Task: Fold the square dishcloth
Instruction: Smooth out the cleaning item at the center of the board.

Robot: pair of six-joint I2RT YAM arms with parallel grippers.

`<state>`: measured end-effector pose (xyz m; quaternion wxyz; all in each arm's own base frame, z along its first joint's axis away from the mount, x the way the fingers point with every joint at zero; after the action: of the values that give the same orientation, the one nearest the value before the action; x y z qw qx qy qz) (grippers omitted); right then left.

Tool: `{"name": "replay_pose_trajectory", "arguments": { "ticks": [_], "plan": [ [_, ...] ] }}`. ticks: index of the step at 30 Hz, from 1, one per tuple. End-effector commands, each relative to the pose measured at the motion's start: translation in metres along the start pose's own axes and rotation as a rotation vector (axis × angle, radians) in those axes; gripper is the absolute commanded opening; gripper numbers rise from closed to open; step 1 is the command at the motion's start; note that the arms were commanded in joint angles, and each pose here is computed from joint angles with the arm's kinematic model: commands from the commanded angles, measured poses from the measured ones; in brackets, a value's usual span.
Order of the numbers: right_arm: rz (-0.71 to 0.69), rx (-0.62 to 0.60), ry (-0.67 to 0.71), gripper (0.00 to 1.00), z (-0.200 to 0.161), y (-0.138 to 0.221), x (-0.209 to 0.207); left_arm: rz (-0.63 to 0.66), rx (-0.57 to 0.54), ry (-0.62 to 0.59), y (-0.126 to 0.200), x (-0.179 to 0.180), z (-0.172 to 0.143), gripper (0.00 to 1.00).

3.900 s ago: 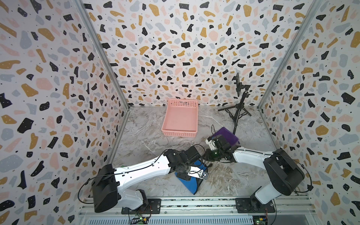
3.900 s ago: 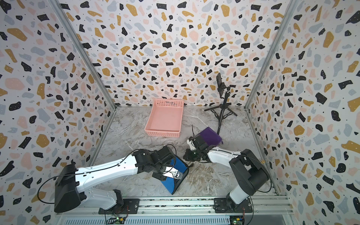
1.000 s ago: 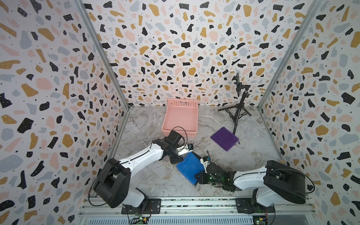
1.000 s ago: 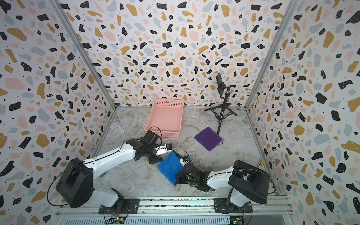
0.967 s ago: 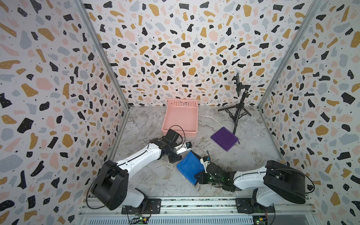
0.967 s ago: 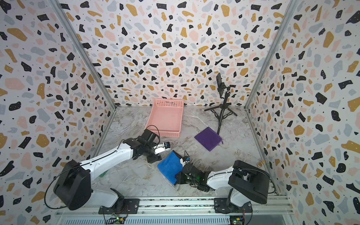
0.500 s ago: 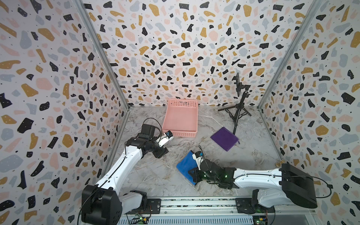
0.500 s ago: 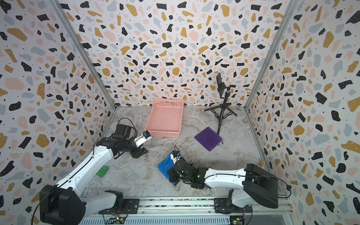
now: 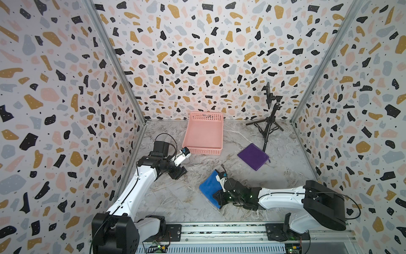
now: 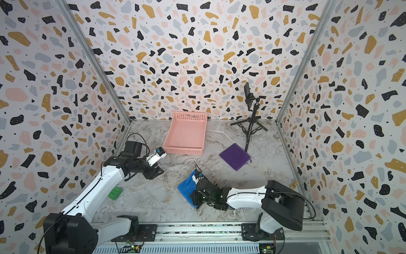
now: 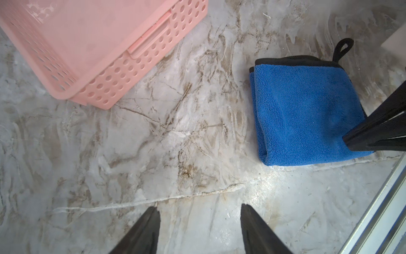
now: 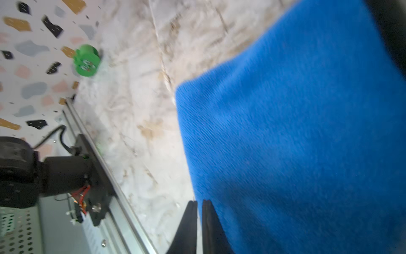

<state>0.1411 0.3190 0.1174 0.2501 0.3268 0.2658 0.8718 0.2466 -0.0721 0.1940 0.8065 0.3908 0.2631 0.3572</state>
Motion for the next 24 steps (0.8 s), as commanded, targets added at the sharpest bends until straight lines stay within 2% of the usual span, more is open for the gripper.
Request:
{"name": "replay_pose_trajectory", "arguments": {
  "ticks": [1, 6, 10, 13, 17, 20, 24],
  "plan": [
    [0.017, -0.049, 0.05, 0.13, 0.035, 0.002, 0.003, -0.024, -0.017, -0.004, 0.005, -0.006, -0.004, 0.63],
    [-0.017, -0.056, -0.047, 0.13, 0.051, -0.029, -0.048, -0.008, -0.021, -0.01, 0.011, -0.009, -0.01, 0.63],
    [-0.082, -0.019, -0.14, 0.13, 0.038, -0.056, -0.094, -0.008, -0.019, -0.013, 0.013, -0.01, -0.015, 0.65],
    [-0.153, -0.004, -0.148, 0.13, 0.031, -0.061, -0.113, -0.014, -0.015, -0.01, 0.01, -0.011, -0.018, 0.65],
    [-0.151, -0.041, -0.122, 0.19, 0.043, -0.049, -0.107, -0.017, -0.008, 0.006, 0.008, -0.01, -0.02, 0.66],
    [-0.132, -0.08, -0.1, 0.28, 0.057, -0.03, -0.094, 0.0, -0.007, 0.013, 0.008, -0.008, -0.02, 0.67],
    [-0.125, -0.102, -0.047, 0.35, 0.067, -0.006, -0.075, 0.021, -0.02, 0.035, 0.008, -0.004, -0.017, 0.72]
  ]
}}
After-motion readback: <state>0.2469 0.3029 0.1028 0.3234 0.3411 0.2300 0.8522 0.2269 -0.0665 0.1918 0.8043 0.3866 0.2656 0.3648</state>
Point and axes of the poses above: each gripper's point midway between its finger pads, its own y axis back along the fingers, its own x axis along the line the jaws close on, z = x × y, the point moved 6 cm from there along y, back along the fingers, and after that the axes turned 14 degrees about y, right-handed, at the moved point
